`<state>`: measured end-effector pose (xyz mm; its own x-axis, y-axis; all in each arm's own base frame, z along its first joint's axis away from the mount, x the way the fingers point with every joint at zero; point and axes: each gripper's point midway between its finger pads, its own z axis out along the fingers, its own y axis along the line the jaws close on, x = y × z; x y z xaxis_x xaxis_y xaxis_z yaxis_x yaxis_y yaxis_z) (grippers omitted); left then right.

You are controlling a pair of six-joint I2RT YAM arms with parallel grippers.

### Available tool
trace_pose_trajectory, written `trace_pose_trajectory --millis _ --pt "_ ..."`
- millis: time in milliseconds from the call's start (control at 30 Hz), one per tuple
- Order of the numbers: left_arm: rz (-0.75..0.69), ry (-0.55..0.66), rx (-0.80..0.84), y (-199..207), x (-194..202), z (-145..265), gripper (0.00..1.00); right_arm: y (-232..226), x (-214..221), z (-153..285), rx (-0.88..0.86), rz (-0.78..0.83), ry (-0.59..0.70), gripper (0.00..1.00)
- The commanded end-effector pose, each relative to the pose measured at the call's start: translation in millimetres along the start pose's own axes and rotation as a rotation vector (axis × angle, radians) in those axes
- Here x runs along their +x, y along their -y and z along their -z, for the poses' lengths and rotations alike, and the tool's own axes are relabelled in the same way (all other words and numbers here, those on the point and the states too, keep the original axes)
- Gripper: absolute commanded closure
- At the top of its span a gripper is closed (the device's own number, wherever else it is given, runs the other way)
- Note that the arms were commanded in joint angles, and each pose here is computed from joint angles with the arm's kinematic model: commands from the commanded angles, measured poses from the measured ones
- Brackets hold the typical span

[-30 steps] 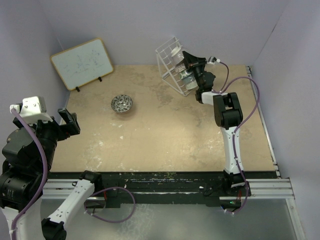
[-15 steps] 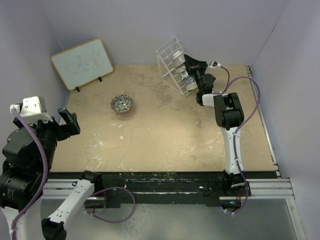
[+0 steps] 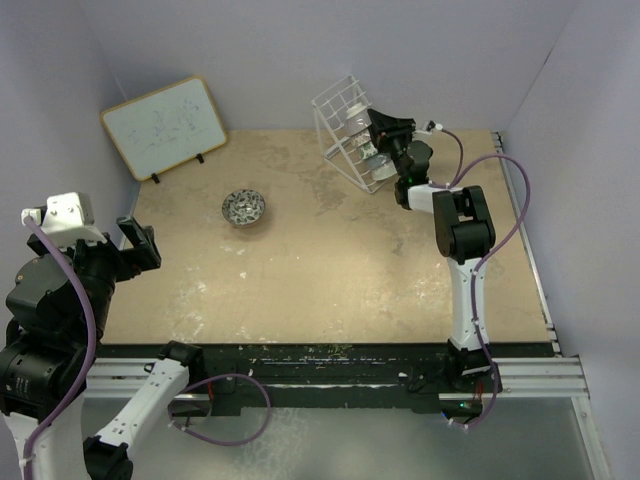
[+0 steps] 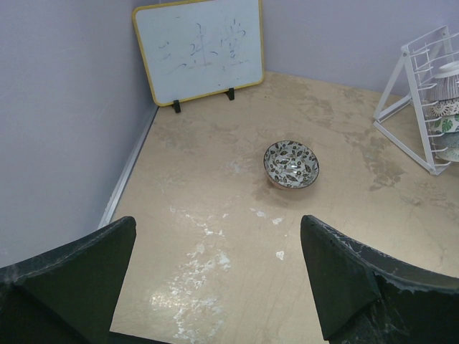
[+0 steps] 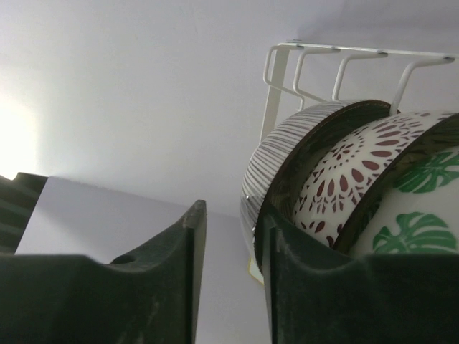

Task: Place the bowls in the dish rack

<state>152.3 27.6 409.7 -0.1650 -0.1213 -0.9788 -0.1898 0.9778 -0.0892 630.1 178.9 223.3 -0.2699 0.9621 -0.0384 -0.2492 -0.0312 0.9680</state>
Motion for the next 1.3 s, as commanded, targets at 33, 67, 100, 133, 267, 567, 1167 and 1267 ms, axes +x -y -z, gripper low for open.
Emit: trace_pose_trajectory --millis 33,67,100,133,267,567,1167,1267 --pt "0.006 0.022 0.005 1.2 -4.9 -0.9 0.01 -24.4 -5.2 0.8 0.032 0.038 0.016 0.51" --pt "0.007 0.023 0.006 1.3 -5.3 -0.5 0.01 -23.4 -5.5 1.8 0.041 0.04 0.016 0.5" --pt "0.007 0.024 0.006 1.0 -5.2 0.0 0.01 -22.2 -5.4 3.0 0.05 0.041 0.016 0.5" --pt "0.008 0.024 0.007 1.0 -5.4 0.3 0.01 -21.1 -5.4 4.2 0.059 0.041 0.016 0.5" --pt "0.01 0.029 0.009 0.6 -6.7 2.5 0.01 -16.1 -8.5 10.6 0.101 0.038 0.023 0.49" --pt "0.021 0.035 0.02 1.7 -7.8 4.9 0.01 -22.0 -16.1 32.3 0.151 0.077 0.02 0.49" --pt "0.041 0.08 0.03 -1.8 -19.0 17.8 0.01 -102.2 166.6 67.8 0.117 0.801 -0.518 0.41" --pt "0.046 0.08 0.036 -0.9 -18.6 18.6 0.01 -98.0 231.7 73.7 0.063 0.938 -0.675 0.39"
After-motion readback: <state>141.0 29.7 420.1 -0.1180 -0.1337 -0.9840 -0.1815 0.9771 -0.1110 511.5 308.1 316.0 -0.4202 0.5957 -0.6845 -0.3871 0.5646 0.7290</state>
